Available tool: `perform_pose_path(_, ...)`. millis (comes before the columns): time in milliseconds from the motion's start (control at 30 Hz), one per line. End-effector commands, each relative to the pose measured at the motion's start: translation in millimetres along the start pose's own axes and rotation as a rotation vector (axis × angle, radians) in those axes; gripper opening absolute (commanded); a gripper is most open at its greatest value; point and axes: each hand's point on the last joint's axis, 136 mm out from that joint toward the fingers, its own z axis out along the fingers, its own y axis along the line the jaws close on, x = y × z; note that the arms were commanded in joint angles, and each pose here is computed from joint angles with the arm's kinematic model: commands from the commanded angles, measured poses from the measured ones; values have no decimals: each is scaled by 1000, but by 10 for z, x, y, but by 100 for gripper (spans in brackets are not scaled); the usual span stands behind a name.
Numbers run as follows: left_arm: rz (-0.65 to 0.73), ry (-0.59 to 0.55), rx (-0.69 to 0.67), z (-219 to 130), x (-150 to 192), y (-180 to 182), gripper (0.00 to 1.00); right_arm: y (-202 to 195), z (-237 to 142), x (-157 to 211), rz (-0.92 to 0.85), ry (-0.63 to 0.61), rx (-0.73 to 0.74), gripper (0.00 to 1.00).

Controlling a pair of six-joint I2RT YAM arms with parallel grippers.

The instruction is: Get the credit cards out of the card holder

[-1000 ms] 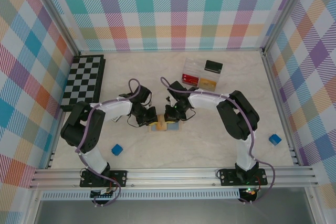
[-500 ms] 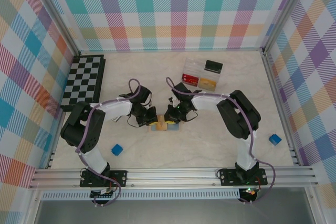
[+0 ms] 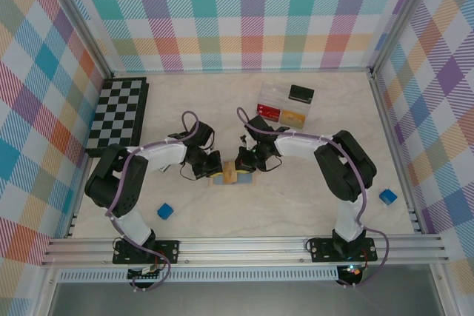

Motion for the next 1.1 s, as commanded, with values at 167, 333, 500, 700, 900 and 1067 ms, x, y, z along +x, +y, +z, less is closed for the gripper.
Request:
perform_pose_path(167,-24,-14,-60,-81,18,92,4,-74,-194,71,-44,-26,33,0)
perform_pose_path(333,-27,-106,56,-340,-168,-261,13,115,-367,23,-126,-72,-23,0)
perform_pose_path(500,-14,-171,85,-574,-228,-372,32,90,-496,67,-137,-76,-3,0)
perform_pose_path(700,-18,-217,194,-733,-221,-520,60,185,-763,104,-219,-120,-40,0)
perform_pose_path(900,16,-202,429,-919,-240,-883,86,532,-1129,72,-324,-126,-262,0)
perform_pose_path(1067,101,-143,632,-1115,-251,-1306,88,654,-1492,-103,-309,-124,-464,0)
